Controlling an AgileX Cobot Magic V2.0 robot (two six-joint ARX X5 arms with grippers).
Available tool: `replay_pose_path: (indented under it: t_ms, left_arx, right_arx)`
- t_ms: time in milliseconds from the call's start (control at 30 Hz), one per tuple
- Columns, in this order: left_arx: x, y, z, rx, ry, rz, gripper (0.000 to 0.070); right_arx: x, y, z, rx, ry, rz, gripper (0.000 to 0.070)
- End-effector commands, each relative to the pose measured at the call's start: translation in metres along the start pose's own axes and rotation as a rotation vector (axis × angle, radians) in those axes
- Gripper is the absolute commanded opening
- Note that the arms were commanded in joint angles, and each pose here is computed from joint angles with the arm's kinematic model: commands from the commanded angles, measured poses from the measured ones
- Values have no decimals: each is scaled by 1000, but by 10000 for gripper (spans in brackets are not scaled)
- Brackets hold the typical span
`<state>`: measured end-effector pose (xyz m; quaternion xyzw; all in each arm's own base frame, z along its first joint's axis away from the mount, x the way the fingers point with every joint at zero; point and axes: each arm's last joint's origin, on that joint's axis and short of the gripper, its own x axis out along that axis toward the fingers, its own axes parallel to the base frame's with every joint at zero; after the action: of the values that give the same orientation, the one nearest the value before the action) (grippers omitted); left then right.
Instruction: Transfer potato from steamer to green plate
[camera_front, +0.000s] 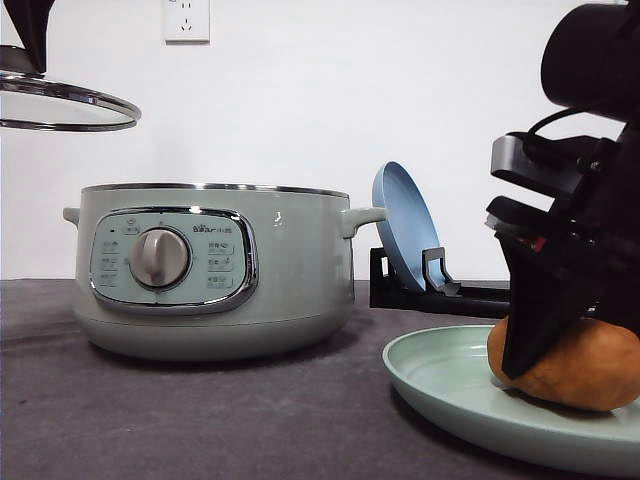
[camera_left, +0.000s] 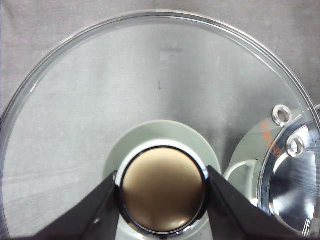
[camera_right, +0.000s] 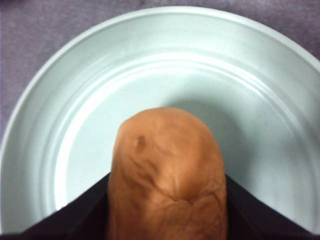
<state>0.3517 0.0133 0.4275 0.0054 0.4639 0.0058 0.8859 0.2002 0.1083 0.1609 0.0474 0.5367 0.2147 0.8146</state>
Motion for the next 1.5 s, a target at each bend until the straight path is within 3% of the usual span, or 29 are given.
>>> replay_pose_path:
  t_ms: [0,167,300,600,867,1033,1133,1200,1467]
  left_arx:
    - [-19,0,5,-1,-90,-3,0]
    - [-19,-1,5,0,-90,-3,0]
    - [-19,-1,5,0,-90,-2,0]
    - [-19,0,5,-1,-91,-3,0]
    - [-19,0,6,-1,-95,-2,0]
    - [-19,-1,6,0,-96,-3,0]
    - [-19,-1,6,-1,-96,-7,0]
    - [-19,-1,6,0,-97,-21,0]
    - [-19,-1,6,0,-97,-25,0]
  right_arx:
    - [4,0,1,-14,9,-1,194]
    - [4,1,1,-18,8,0,215]
    - [1,2,3,-20,-1,3,402]
    - [-45,18,24,-46,-120,36,568]
    - [-139,41,30,-94,-307,105,573]
    - [-199,51,19,-131,-445,154,573]
    - [-230,55,8,-144,-508,171,608]
    - [-249,56,1,-152,-545,178,635]
    - [-298,58,-27,-159,-652,176,637]
